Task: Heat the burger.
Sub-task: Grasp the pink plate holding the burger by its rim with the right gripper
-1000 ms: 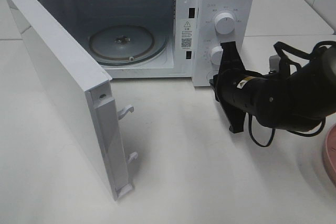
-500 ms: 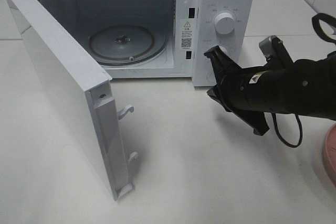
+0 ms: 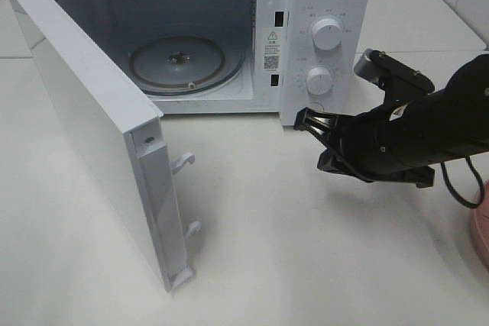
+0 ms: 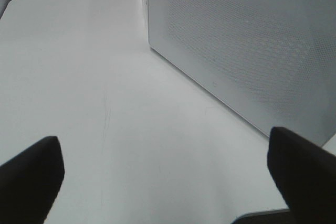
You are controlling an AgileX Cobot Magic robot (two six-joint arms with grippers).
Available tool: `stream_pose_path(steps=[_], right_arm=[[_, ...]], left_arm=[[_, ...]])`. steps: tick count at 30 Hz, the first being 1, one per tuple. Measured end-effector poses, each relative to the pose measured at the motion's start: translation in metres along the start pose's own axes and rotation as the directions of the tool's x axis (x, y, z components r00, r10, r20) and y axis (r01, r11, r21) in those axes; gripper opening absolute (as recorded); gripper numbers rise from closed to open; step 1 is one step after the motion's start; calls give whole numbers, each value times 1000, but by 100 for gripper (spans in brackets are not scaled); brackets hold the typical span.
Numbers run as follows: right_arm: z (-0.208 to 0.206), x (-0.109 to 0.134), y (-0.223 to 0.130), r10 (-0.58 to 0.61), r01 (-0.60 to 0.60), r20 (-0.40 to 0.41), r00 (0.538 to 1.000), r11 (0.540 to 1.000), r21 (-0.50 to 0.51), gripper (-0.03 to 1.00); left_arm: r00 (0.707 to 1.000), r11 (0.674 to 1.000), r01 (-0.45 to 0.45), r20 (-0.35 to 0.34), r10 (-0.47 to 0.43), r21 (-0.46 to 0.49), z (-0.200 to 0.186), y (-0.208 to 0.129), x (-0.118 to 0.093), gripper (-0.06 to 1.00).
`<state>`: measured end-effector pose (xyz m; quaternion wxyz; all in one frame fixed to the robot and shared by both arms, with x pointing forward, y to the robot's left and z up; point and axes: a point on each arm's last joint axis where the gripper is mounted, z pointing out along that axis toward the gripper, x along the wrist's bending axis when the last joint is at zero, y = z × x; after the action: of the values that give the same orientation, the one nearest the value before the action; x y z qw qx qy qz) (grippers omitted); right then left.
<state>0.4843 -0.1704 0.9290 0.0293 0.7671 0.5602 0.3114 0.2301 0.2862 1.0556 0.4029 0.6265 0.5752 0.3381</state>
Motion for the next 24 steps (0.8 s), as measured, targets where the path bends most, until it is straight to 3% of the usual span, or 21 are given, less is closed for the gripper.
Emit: stream_pose_path(steps=[3, 5, 6, 8, 11, 13, 18, 24], right_arm=[[-7, -6, 2, -87, 86, 13, 996, 995, 51, 5], [-18, -12, 0, -249, 245, 17, 968, 960, 134, 6], [-18, -12, 0, -249, 245, 17, 968, 960, 134, 6], [-27, -15, -6, -377, 366, 15, 926, 907, 207, 7], [-31, -16, -7, -415, 400, 16, 910, 886, 233, 8], [-43, -22, -12, -509, 478, 24, 860, 822, 309, 9], [-54, -27, -11, -540, 498, 36, 841, 798, 340, 11], [-70, -47, 1, -511, 447, 99, 854, 818, 363, 15]], left_arm=[[1000, 1000, 0, 0, 0, 0, 0, 0, 0, 97], [1000, 1000, 0, 0, 0, 0, 0, 0, 0, 97], [1000, 1000, 0, 0, 0, 0, 0, 0, 0, 97], [1000, 1000, 0, 0, 0, 0, 0, 0, 0, 97], [1000, 1000, 0, 0, 0, 0, 0, 0, 0, 97], [1000, 1000, 0, 0, 0, 0, 0, 0, 0, 97], [1000, 1000, 0, 0, 0, 0, 0, 0, 0, 97], [1000, 1000, 0, 0, 0, 0, 0, 0, 0, 97]])
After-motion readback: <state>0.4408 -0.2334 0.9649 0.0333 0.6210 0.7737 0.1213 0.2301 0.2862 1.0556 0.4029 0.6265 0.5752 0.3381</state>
